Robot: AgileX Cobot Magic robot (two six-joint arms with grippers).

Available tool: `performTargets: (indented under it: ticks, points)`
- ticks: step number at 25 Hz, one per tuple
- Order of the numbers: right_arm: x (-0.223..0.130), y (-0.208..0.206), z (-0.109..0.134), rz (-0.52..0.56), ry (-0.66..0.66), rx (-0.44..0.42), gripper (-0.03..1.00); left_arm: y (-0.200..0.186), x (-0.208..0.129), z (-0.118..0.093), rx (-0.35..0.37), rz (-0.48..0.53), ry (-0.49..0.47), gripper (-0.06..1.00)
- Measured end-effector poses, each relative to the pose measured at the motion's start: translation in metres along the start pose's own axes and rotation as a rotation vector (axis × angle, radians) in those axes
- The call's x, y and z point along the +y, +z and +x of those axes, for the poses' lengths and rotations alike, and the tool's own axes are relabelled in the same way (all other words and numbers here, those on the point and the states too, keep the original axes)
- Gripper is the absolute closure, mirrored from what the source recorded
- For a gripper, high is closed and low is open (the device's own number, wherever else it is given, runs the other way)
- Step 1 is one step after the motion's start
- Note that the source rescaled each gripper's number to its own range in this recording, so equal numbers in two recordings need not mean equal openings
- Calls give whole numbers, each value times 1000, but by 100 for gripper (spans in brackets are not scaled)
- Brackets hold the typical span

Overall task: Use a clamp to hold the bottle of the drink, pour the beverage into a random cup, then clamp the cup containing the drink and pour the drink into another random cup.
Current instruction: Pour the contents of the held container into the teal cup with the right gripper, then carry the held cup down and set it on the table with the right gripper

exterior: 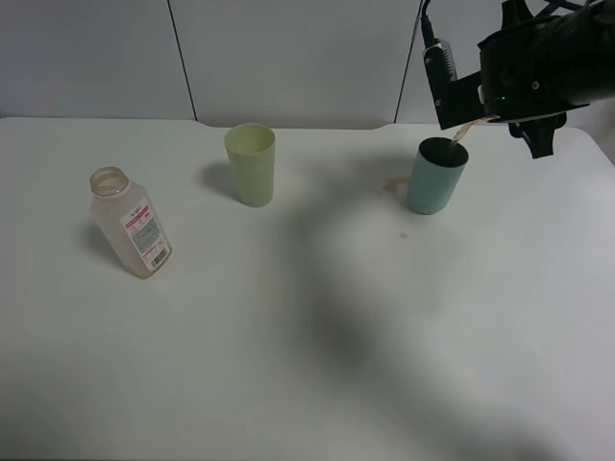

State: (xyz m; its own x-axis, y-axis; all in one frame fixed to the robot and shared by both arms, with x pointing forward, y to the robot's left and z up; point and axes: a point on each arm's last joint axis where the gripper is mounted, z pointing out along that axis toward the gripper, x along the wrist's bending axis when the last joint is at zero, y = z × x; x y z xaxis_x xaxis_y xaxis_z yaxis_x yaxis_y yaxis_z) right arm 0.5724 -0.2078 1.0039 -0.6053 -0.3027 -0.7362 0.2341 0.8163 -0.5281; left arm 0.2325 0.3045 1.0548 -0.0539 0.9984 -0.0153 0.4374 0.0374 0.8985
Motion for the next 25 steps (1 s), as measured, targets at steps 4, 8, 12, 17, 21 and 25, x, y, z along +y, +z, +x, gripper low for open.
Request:
performTargets:
  ticks: [4,8,12,17,21,25]
  points:
    - [3,-4,-4,-5,-45,-47,94,0,0,0,0,0,0,-6]
    - [8,-9,-10,-12,-100,-119,94,0,0,0,0,0,1,-6]
    - [9,-11,-13,-12,-119,-144,94,0,0,0,0,0,1,-6]
    - [7,-11,-11,8,-106,-129,94,0,0,0,0,0,1,-6]
    - [8,-10,-3,-6,68,-31,94,0,0,0,0,0,1,-6]
    - [10,-10,7,-19,330,76,94,0,0,0,0,0,1,-6]
